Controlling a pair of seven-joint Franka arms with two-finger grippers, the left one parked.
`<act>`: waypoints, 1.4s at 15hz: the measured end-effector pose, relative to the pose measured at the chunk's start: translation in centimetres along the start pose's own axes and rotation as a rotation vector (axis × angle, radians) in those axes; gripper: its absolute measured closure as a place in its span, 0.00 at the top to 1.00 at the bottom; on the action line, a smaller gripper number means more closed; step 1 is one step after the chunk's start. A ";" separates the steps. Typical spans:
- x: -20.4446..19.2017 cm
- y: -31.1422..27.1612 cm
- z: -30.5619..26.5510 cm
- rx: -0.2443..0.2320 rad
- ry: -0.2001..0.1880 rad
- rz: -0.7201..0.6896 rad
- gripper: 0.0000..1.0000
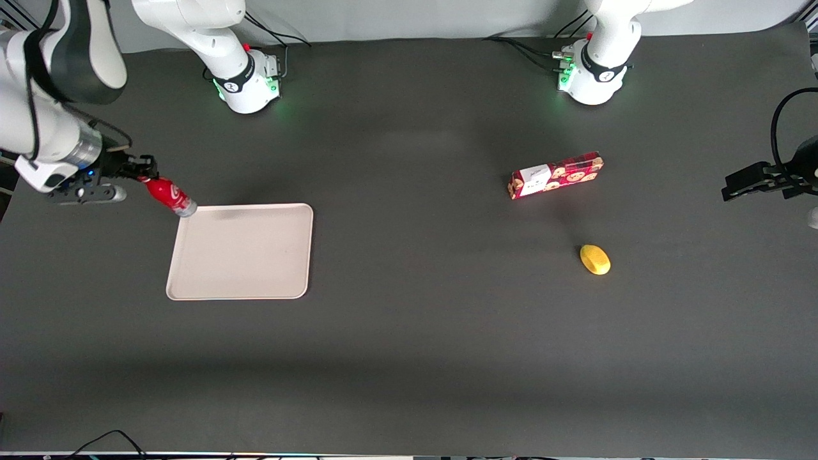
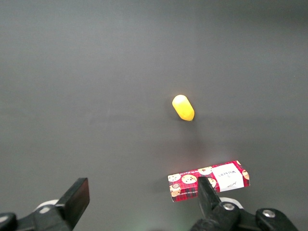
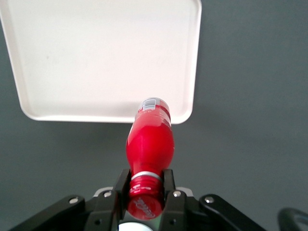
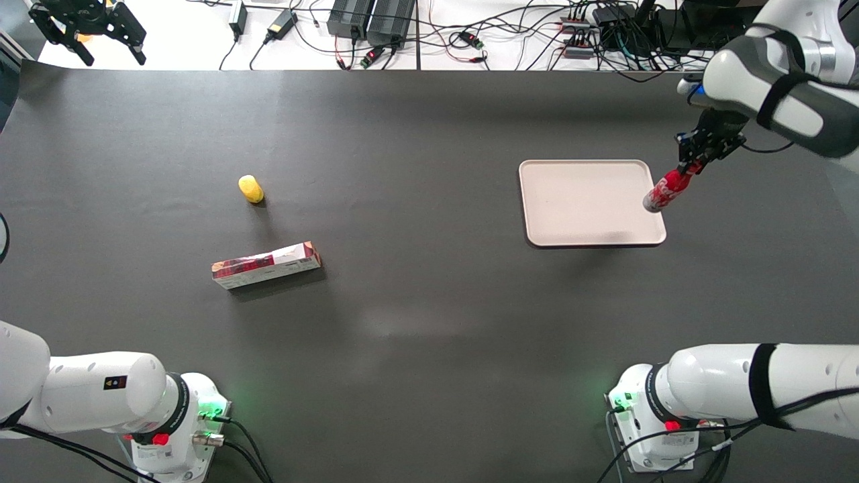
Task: Place coke bottle on tray
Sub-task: 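Carry the held red bottle over the white tray with the right gripper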
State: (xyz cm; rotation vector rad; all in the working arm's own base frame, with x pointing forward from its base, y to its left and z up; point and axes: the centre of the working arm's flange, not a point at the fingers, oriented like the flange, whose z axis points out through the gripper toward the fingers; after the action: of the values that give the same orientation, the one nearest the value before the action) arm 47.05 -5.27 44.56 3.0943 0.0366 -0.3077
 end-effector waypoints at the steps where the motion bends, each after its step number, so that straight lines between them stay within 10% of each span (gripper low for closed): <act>1: 1.4 1.0 0.1 0.001 -0.005 -0.008 0.32; 10: 11.4 2.6 5.0 -0.024 -0.046 -0.053 0.32; 21: 12.8 3.2 7.4 -0.001 -0.056 -0.060 0.32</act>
State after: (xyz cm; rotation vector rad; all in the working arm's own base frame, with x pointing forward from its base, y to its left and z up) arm 58.22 -8.44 34.90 3.0860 0.1290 -0.3966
